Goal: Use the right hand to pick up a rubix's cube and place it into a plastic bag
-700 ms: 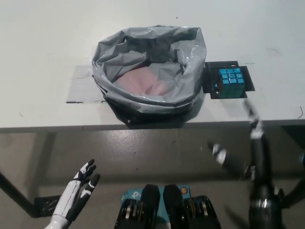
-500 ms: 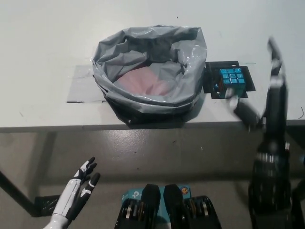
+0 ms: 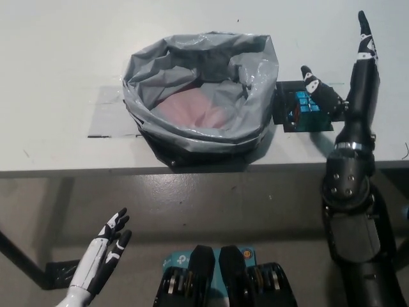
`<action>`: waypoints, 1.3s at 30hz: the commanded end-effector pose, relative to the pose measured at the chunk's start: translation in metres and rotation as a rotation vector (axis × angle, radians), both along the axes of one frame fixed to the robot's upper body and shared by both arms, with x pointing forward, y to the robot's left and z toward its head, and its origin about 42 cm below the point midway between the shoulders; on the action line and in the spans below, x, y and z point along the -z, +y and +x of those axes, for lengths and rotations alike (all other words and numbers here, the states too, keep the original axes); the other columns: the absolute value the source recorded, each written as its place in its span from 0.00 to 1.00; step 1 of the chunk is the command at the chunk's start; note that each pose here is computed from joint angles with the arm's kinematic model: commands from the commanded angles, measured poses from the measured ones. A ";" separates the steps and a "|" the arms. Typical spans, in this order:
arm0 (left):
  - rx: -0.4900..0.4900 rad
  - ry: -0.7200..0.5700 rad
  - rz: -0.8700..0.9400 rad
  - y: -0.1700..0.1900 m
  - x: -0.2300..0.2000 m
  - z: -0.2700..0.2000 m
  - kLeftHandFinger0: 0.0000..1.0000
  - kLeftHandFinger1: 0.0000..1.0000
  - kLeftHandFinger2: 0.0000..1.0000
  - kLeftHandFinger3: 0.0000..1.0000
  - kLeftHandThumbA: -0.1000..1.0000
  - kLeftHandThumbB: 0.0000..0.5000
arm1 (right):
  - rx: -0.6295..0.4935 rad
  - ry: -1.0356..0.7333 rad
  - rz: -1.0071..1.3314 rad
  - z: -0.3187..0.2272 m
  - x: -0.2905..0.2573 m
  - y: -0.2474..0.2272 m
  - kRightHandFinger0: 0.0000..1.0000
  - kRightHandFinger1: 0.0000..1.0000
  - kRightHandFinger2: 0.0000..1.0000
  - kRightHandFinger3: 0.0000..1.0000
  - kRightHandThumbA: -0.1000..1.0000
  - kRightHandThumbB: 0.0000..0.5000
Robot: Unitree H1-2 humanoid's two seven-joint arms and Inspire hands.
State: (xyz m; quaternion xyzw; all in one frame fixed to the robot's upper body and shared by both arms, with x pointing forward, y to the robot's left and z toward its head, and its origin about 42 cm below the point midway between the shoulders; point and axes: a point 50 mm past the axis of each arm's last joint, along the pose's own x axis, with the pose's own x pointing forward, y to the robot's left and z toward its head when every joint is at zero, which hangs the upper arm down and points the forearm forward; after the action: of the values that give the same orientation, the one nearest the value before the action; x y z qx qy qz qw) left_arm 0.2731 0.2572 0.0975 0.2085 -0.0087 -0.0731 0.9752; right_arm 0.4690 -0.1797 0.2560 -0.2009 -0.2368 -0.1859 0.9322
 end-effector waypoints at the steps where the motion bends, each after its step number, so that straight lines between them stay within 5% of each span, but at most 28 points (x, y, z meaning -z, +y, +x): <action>1: 0.027 -0.076 0.024 0.000 -0.015 0.005 1.00 1.00 1.00 1.00 1.00 0.18 | 0.035 -0.005 0.040 0.021 -0.023 0.000 1.00 1.00 1.00 1.00 0.83 0.90; 10: 0.032 -0.091 0.018 0.001 -0.018 0.010 1.00 1.00 1.00 1.00 1.00 0.18 | -0.010 0.062 0.097 0.032 -0.007 0.005 1.00 1.00 1.00 1.00 0.81 0.82; 39: 0.036 -0.091 0.017 0.000 -0.018 0.011 1.00 1.00 1.00 1.00 1.00 0.17 | 0.008 0.283 0.087 0.052 0.040 0.005 1.00 1.00 1.00 1.00 0.77 0.96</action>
State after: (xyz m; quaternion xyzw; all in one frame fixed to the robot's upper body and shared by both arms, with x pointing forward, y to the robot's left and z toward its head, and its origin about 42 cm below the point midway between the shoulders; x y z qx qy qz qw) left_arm 0.2782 0.2567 0.1020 0.2174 -0.0181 -0.0764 0.9729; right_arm 0.5057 -0.1779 0.1827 -0.1943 -0.0556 -0.1549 0.9670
